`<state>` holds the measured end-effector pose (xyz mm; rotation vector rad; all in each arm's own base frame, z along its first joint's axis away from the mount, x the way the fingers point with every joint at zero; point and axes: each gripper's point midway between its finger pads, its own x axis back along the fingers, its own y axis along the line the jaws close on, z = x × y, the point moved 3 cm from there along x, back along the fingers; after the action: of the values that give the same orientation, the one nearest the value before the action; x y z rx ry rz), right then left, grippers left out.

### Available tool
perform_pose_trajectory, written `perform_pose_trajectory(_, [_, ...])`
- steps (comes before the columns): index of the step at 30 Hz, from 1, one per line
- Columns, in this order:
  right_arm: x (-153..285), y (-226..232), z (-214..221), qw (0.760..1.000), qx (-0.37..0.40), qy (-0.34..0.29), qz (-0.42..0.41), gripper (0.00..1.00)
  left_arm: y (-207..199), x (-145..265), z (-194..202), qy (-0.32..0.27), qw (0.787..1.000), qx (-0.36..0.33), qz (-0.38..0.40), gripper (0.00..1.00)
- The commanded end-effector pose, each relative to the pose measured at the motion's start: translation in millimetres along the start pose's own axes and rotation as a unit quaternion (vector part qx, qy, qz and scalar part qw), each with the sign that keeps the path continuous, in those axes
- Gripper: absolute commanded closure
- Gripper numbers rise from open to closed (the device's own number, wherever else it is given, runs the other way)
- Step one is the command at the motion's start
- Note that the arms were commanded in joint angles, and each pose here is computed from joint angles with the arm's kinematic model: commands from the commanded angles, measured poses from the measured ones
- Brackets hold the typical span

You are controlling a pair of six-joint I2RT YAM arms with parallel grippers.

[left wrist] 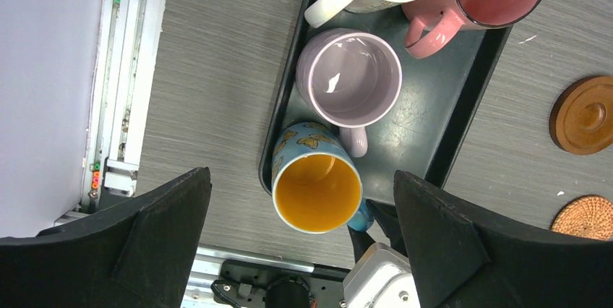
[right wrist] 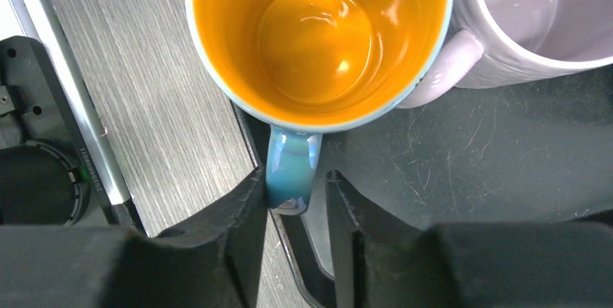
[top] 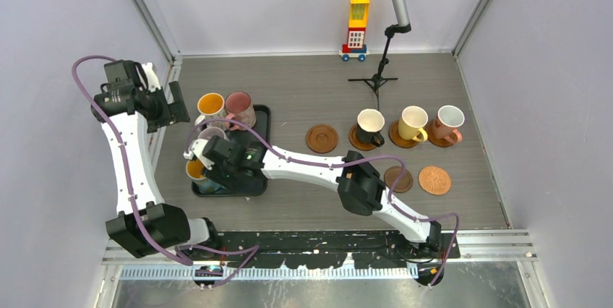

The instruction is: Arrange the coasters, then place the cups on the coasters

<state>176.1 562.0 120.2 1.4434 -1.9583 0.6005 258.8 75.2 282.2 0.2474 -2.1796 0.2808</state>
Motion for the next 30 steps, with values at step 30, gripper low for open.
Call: perform_pose_trajectory(30, [72,-57,23,0.997,-0.046,0.005,0.057,0.61,-5,4,-16,-0.025,0.999,0.011,0.019,0.00])
